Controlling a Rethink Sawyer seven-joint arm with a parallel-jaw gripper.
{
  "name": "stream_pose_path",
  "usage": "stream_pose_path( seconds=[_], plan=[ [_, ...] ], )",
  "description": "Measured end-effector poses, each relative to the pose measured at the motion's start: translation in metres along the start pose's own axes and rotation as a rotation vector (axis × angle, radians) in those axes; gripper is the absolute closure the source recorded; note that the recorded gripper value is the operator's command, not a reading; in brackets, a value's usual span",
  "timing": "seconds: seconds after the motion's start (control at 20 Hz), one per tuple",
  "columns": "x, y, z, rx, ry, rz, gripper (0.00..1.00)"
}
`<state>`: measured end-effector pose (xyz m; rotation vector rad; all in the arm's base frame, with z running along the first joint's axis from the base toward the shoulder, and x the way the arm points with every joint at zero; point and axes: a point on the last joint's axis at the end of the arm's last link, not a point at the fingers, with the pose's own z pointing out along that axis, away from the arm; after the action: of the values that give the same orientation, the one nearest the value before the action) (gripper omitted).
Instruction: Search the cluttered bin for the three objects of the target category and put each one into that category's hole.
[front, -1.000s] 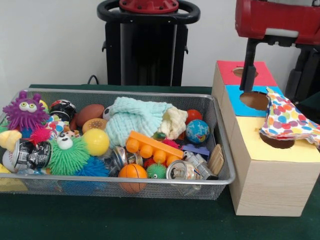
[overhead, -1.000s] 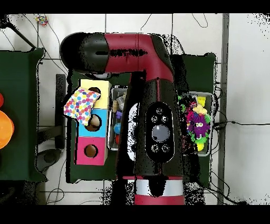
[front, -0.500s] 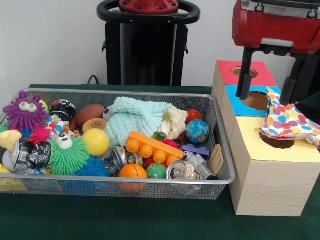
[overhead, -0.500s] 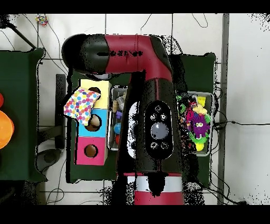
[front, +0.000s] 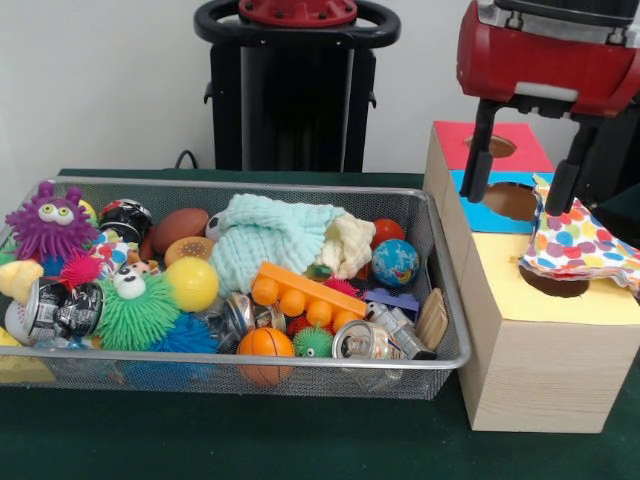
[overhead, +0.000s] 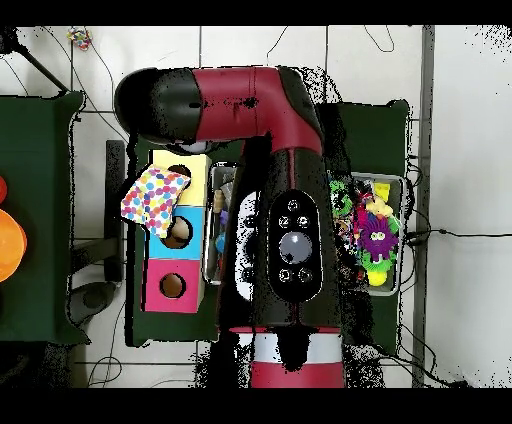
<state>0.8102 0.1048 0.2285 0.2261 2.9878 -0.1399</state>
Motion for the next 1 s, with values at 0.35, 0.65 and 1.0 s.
stream_pose_path(
  seconds=[0.35,0.65,1.0],
  plan=[
    [0.0021,-0.0002,0.0013,0.009,0.009,-0.007,0.0],
    [0.0021,0.0001,0.0005,0.011,0.012,-0.009,0.0],
    [-0.0006,0.0004,-0.0019,0.012,0.004,-0.01,0.0]
  ],
)
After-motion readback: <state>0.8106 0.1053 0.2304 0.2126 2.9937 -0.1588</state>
